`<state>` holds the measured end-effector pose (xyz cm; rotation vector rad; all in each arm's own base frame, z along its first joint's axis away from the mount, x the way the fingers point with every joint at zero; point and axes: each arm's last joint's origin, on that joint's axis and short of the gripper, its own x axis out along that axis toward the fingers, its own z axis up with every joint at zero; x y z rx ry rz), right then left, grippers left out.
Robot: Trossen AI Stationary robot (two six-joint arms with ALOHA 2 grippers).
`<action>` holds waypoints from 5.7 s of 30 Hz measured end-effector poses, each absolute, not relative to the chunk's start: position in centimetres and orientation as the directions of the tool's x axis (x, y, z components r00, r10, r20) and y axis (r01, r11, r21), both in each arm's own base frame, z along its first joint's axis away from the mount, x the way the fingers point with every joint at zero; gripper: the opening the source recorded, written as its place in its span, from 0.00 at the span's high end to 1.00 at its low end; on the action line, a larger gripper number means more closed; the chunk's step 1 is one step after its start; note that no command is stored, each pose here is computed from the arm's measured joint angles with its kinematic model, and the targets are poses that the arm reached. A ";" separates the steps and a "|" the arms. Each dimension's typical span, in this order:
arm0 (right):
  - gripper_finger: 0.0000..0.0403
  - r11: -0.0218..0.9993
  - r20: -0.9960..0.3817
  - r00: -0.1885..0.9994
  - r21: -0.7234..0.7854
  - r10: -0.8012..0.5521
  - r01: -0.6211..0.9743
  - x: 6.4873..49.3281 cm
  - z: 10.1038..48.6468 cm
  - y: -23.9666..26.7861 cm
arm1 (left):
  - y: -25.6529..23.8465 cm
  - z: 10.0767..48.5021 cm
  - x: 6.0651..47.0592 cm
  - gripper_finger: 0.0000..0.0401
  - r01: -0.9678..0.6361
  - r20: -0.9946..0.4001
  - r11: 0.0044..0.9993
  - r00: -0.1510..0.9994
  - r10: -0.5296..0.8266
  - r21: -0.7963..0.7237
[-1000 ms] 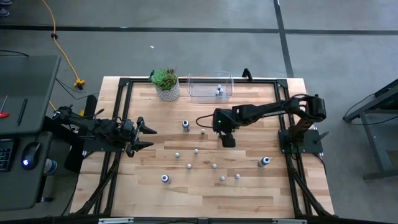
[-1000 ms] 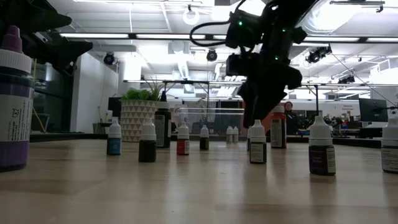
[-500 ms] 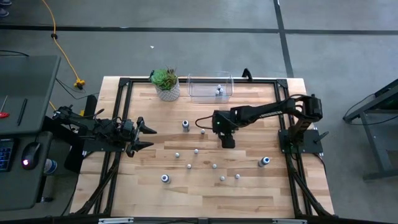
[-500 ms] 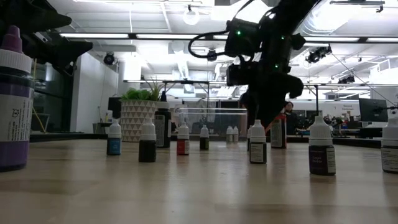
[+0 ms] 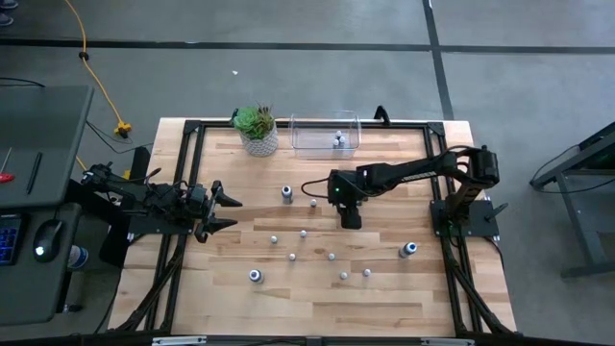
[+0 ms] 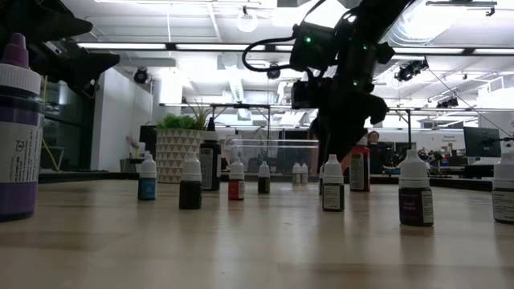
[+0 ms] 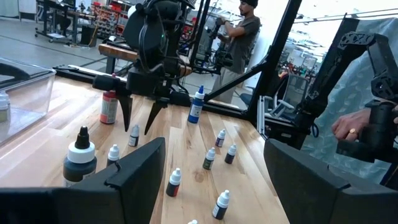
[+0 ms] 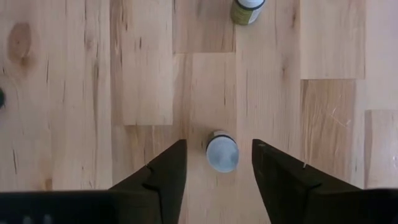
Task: Pick & Place food coloring
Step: Put the top small red food coloring bottle into the bin
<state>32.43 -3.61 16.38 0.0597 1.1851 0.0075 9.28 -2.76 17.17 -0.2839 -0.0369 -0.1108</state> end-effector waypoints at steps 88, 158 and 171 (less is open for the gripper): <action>0.86 0.682 -0.882 0.337 0.023 -0.330 0.731 32.1 30.4 -20.6 | -2.8 17.2 9.3 0.32 0.114 0.052 0.954 0.993 -0.104 -0.278; 0.84 0.561 -0.931 0.278 0.102 -0.237 0.822 32.5 19.6 -23.2 | -2.8 17.2 9.3 0.32 0.114 0.052 0.954 0.993 -0.104 -0.278; 0.83 0.552 -0.927 0.281 0.104 -0.247 0.828 32.4 19.4 -23.7 | -2.8 17.2 9.3 0.32 0.114 0.052 0.954 0.993 -0.104 -0.278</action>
